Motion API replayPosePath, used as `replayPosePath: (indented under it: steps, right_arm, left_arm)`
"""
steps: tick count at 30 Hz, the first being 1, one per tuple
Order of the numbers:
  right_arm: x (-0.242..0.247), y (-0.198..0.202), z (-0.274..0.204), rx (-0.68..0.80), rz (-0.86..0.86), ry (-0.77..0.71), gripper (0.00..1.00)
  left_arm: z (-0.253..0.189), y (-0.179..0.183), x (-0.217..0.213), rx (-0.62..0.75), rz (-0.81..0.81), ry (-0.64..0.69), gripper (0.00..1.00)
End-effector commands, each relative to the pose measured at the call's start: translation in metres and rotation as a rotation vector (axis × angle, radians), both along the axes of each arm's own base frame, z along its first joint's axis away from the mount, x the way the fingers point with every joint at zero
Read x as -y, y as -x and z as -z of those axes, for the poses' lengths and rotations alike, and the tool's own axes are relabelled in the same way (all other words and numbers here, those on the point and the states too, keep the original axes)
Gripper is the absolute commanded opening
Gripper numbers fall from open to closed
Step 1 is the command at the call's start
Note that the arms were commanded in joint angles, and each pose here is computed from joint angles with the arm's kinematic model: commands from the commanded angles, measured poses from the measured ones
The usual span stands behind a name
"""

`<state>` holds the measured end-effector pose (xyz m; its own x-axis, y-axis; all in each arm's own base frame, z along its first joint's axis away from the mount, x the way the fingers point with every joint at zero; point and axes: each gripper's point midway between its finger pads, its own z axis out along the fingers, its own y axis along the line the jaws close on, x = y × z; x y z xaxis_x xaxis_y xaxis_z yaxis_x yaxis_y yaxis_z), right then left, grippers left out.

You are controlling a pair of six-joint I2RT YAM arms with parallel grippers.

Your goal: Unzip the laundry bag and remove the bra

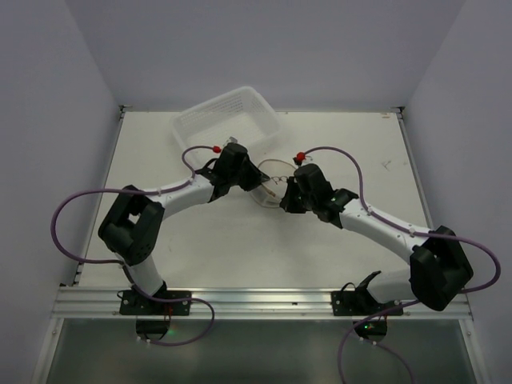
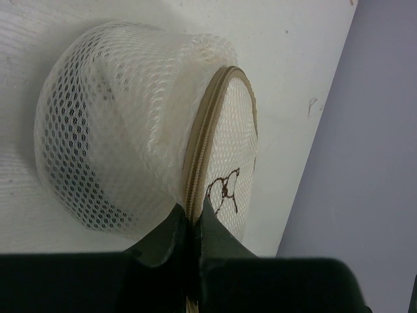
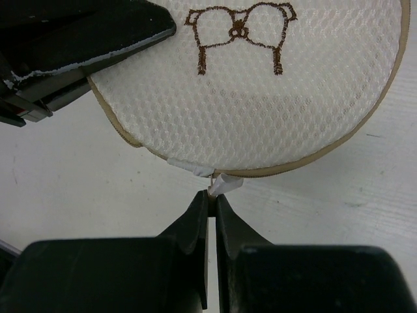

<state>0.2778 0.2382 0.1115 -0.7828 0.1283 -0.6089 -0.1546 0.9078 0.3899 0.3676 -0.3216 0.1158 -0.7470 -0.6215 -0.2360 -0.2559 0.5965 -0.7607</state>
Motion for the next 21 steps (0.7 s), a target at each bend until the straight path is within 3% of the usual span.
replayPosePath:
  steps: [1, 14, 18, 19, 21]
  right_arm:
    - [0.011, -0.005, -0.008, 0.049, 0.03, 0.034, 0.0]
    - [0.099, 0.003, 0.016, -0.054, 0.209, 0.096, 0.0]
    - [0.086, 0.004, 0.009, -0.045, 0.141, 0.045, 0.0]
    - [0.08, 0.004, 0.007, -0.042, 0.122, 0.023, 0.0]
    - [0.06, 0.008, 0.0, -0.051, 0.058, -0.073, 0.0]
  left_arm:
    - [-0.029, -0.003, 0.0, 0.095, 0.024, 0.03, 0.0]
    - [0.005, -0.004, -0.029, 0.132, 0.332, -0.089, 0.0]
    - [0.017, -0.006, -0.024, 0.13, 0.477, -0.103, 0.0]
    - [0.005, -0.019, -0.017, 0.188, 0.51, -0.111, 0.0]
    - [0.012, -0.026, -0.008, 0.165, 0.547, -0.099, 0.0]
